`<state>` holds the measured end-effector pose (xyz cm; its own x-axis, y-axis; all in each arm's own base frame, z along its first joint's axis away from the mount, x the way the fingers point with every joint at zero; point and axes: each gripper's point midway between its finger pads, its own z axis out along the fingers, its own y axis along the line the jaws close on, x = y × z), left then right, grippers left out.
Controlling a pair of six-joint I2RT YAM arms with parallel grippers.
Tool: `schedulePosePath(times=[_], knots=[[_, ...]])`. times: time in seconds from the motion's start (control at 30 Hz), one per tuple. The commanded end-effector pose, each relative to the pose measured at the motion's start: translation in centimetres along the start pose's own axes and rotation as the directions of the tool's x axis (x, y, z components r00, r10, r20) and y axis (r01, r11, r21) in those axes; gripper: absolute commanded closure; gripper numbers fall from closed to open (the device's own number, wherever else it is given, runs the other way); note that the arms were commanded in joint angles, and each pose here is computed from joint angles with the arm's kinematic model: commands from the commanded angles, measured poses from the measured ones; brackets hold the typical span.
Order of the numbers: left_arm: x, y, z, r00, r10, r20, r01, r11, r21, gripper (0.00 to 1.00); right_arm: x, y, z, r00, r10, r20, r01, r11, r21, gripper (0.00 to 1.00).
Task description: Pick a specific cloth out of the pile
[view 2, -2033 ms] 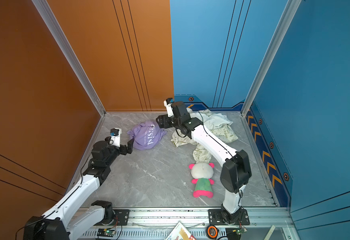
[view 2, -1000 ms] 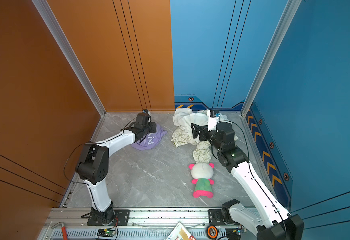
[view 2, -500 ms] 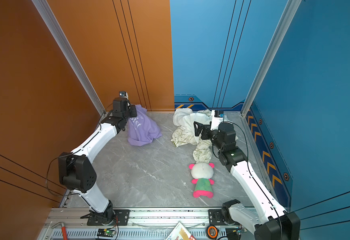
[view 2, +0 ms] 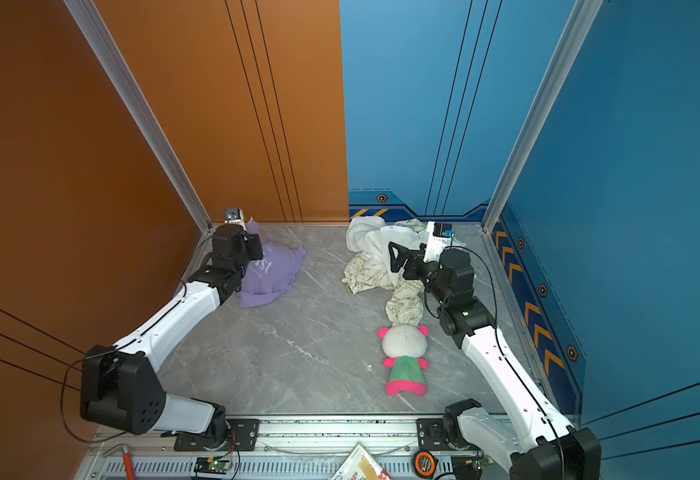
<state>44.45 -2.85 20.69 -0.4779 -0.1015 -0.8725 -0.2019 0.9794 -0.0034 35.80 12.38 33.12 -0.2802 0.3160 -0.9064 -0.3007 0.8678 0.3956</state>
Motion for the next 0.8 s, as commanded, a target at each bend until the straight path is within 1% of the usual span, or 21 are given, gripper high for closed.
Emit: schedulePosePath(times=[0.0, 0.03, 0.1, 0.17, 0.27, 0.3, 0.43, 0.53, 0.63, 0.77], knots=[[8.1, 1.1, 1.0, 0.954, -0.151, -0.261, 0.158, 0.988, 0.005, 1.00, 0.0, 0.0, -0.5, 1.000, 0.013, -0.009, -0.014, 1.000, -0.005, 0.00], [10.1, 1.0, 1.2, 0.928, -0.190, -0.321, 0.204, 0.979, 0.011, 1.00, 0.1, -0.1, -0.5, 1.000, 0.017, -0.014, -0.017, 1.000, 0.000, 0.00], [12.8, 0.9, 1.3, 0.888, -0.235, -0.395, 0.263, 0.965, 0.017, 1.00, 0.3, -0.2, -0.5, 0.999, 0.024, -0.021, -0.024, 1.000, 0.001, 0.00], [14.4, 1.1, 1.4, 0.865, -0.253, -0.434, 0.285, 0.959, 0.009, 1.00, 0.3, -0.2, -0.3, 0.999, 0.034, -0.026, -0.034, 0.999, -0.001, 0.00], [14.5, 1.6, 1.4, 0.846, -0.285, -0.451, 0.322, 0.947, 0.005, 1.00, 0.4, -0.1, -0.3, 0.998, 0.047, -0.033, -0.047, 0.999, -0.004, 0.00], [15.2, 1.9, 1.1, 0.828, -0.286, -0.482, 0.325, 0.946, -0.005, 0.99, 0.5, -0.1, -0.2, 0.998, 0.049, -0.038, -0.050, 0.999, -0.005, 0.00], [16.8, 2.6, 1.3, 0.784, -0.315, -0.535, 0.359, 0.933, -0.024, 0.97, 0.8, -0.3, -0.3, 0.997, 0.052, -0.049, -0.052, 0.999, 0.007, 0.00], [18.5, 3.4, 1.6, 0.738, -0.352, -0.577, 0.394, 0.917, -0.055, 0.97, 1.2, -0.6, -0.4, 0.997, 0.050, -0.058, -0.049, 0.999, 0.018, 0.00], [19.5, 4.4, 1.9, 0.705, -0.385, -0.595, 0.408, 0.907, -0.103, 0.98, 1.5, -0.9, -0.4, 0.996, 0.051, -0.067, -0.050, 0.998, 0.026, 0.00], [20.4, 4.6, 2.3, 0.677, -0.395, -0.622, 0.402, 0.905, -0.137, 0.98, 1.7, -1.4, -0.2, 0.995, 0.060, -0.075, -0.057, 0.998, 0.041, 0.00]])
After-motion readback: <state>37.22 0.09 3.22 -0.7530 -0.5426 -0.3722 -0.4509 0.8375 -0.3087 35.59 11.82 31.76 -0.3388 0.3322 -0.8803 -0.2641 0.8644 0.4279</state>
